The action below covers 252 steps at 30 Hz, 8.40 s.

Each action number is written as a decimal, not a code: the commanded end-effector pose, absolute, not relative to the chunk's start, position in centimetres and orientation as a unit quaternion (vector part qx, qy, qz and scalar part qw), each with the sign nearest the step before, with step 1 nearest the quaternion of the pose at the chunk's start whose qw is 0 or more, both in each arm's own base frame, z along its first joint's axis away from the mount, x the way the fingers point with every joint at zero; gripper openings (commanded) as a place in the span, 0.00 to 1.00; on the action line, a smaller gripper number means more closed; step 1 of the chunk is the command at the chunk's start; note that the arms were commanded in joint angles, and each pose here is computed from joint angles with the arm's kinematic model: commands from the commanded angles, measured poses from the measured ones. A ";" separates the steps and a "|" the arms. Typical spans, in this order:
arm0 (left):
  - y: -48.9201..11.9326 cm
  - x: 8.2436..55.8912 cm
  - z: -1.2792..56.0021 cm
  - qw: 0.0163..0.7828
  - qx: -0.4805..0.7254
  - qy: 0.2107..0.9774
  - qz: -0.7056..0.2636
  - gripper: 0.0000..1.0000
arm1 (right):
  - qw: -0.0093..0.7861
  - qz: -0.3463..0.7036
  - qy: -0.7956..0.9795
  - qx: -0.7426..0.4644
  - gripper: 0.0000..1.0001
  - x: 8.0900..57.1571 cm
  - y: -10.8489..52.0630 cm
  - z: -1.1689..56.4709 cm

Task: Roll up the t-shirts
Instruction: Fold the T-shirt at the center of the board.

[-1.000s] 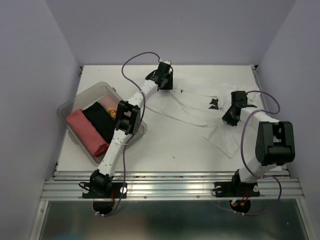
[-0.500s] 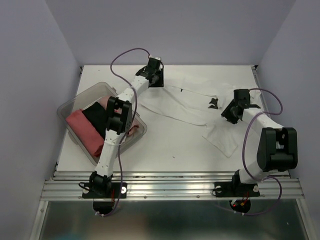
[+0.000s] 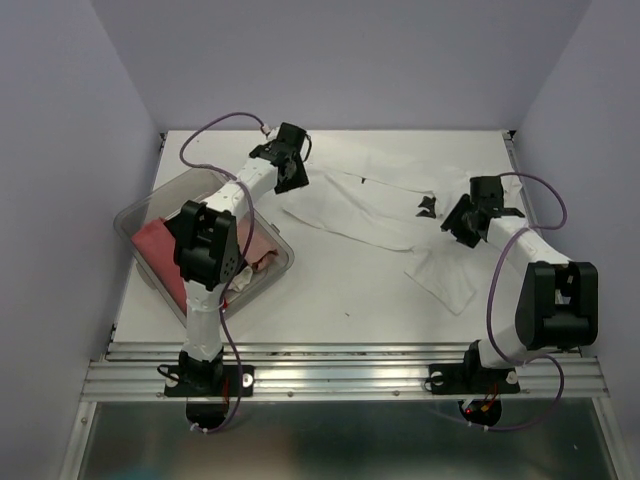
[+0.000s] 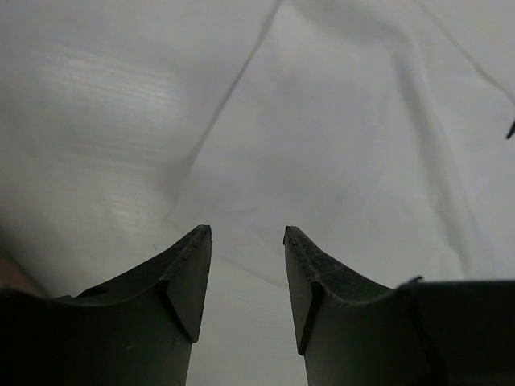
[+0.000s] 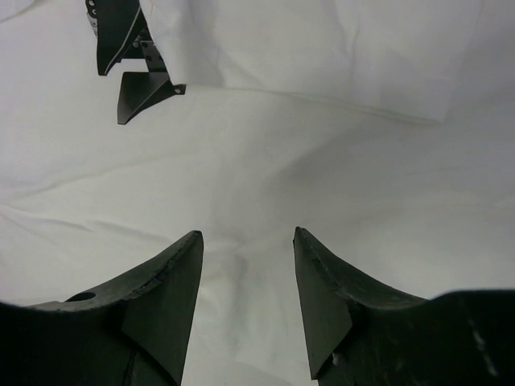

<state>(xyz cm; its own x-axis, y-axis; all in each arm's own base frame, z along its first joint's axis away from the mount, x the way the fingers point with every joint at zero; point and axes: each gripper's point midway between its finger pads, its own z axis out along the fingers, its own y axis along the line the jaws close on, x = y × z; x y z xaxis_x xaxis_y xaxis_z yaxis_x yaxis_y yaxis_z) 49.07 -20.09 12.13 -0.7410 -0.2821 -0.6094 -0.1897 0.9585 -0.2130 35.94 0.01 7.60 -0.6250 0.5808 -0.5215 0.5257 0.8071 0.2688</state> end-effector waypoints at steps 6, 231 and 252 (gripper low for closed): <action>-18.9 46.3 9.3 0.288 -0.275 0.916 -0.047 0.54 | 0.337 0.064 0.896 0.282 0.55 37.8 0.2 10.4; -22.0 64.6 14.6 0.513 -0.187 0.832 -0.099 0.00 | 0.456 -0.093 0.716 0.520 0.01 42.2 -12.5 17.3; -21.4 65.9 11.9 0.496 -0.190 0.839 -0.117 0.20 | 0.459 -0.081 0.731 0.498 0.01 48.9 -13.6 15.5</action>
